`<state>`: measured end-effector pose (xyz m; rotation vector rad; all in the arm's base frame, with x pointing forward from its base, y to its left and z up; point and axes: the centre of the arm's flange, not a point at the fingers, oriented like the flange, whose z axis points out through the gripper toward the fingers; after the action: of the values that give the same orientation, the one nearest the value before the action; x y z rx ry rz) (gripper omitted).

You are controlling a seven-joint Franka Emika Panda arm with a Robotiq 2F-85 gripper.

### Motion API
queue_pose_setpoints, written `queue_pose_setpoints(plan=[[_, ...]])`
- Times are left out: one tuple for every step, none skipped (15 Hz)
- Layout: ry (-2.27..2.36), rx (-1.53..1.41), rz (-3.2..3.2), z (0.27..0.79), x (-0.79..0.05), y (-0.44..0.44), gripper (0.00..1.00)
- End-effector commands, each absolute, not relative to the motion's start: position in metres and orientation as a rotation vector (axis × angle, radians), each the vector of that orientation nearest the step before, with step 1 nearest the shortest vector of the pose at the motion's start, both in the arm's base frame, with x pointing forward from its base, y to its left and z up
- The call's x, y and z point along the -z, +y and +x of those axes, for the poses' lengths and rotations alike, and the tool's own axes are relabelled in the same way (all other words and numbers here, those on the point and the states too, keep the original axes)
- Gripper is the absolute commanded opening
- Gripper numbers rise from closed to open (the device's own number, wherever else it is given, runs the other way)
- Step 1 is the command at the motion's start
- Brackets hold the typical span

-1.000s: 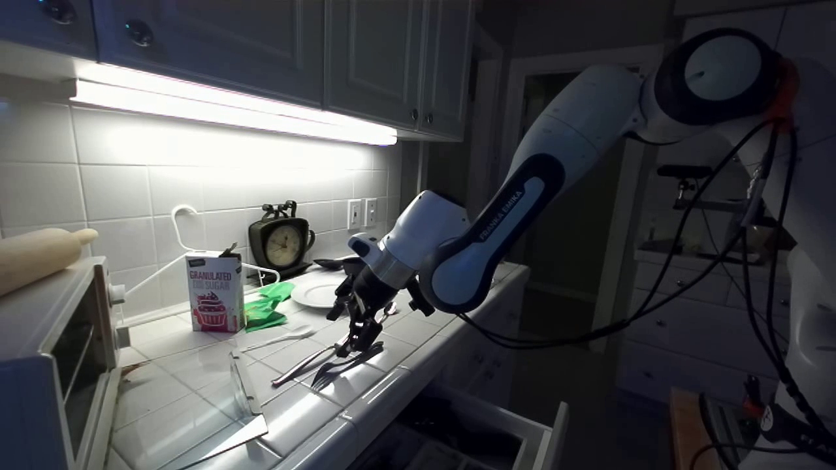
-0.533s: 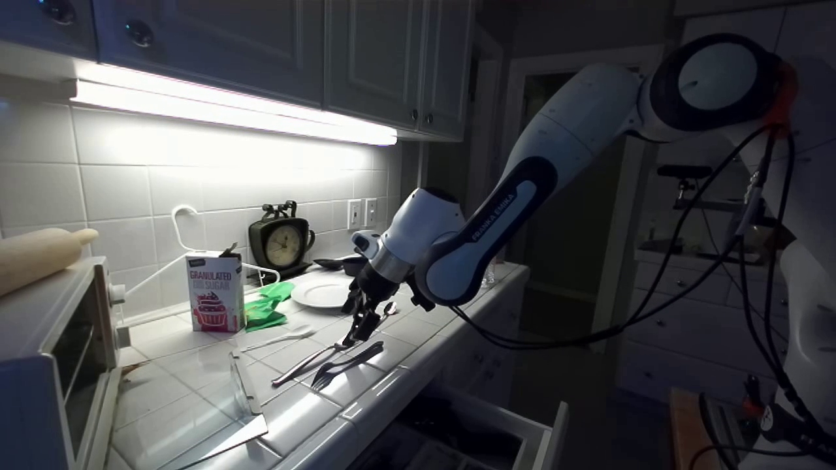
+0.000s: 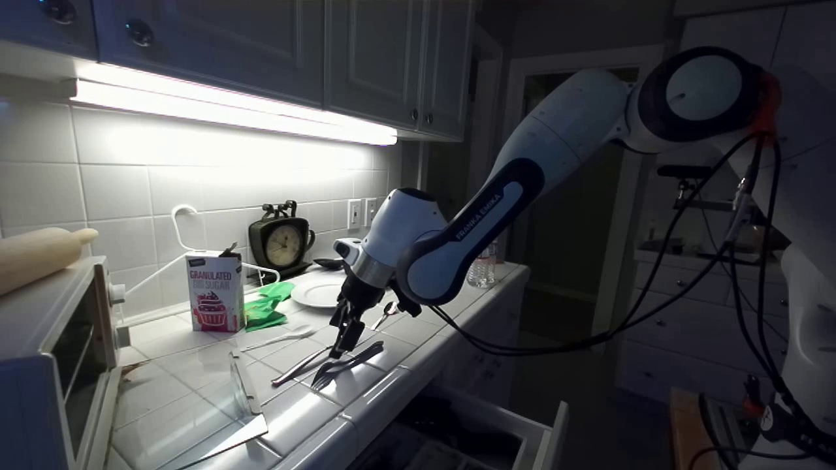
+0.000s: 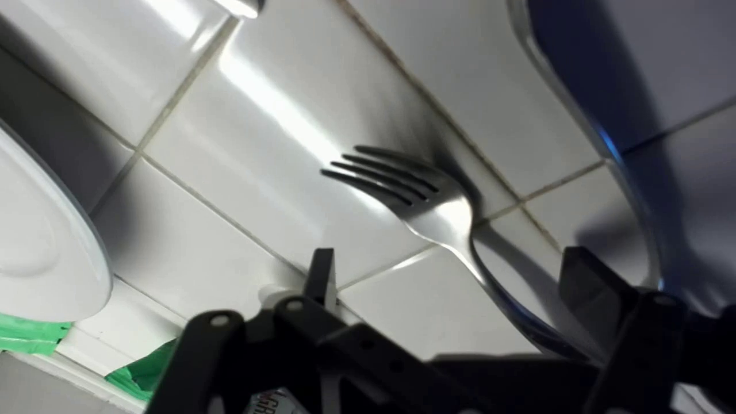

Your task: Move the forks closer to each other

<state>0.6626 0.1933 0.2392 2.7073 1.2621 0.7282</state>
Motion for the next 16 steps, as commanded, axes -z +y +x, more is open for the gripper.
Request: queue_pose_setpoints(plan=[[1.303,-0.695,2.714,0.681,-0.230,0.206,0.90],[1.306,-0.693,2.715,0.682,-0.229,0.208,0.74],[1.309,-0.687,2.718,0.683,-0.229,0.210,0.66],[1.312,-0.683,2.720,0.683,-0.229,0.212,0.60],[1.313,-0.683,2.721,0.684,-0.229,0.214,0.51],[1.313,-0.679,2.723,0.685,-0.230,0.215,0.45],[1.308,-0.678,2.724,0.685,-0.231,0.216,0.38],[1.301,-0.677,2.726,0.686,-0.232,0.217,0.31],[1.292,-0.679,2.729,0.687,-0.233,0.217,0.24],[1.280,-0.684,2.729,0.687,-0.234,0.217,0.16],[1.269,-0.687,2.729,0.686,-0.235,0.216,0.10],[1.264,-0.691,2.728,0.686,-0.237,0.215,0.04],[1.260,-0.695,2.728,0.686,-0.239,0.213,0.01],[1.256,-0.696,2.729,0.686,-0.240,0.211,0.00],[1.246,-0.700,2.727,0.686,-0.243,0.209,0.01],[1.239,-0.700,2.725,0.686,-0.243,0.206,0.02]])
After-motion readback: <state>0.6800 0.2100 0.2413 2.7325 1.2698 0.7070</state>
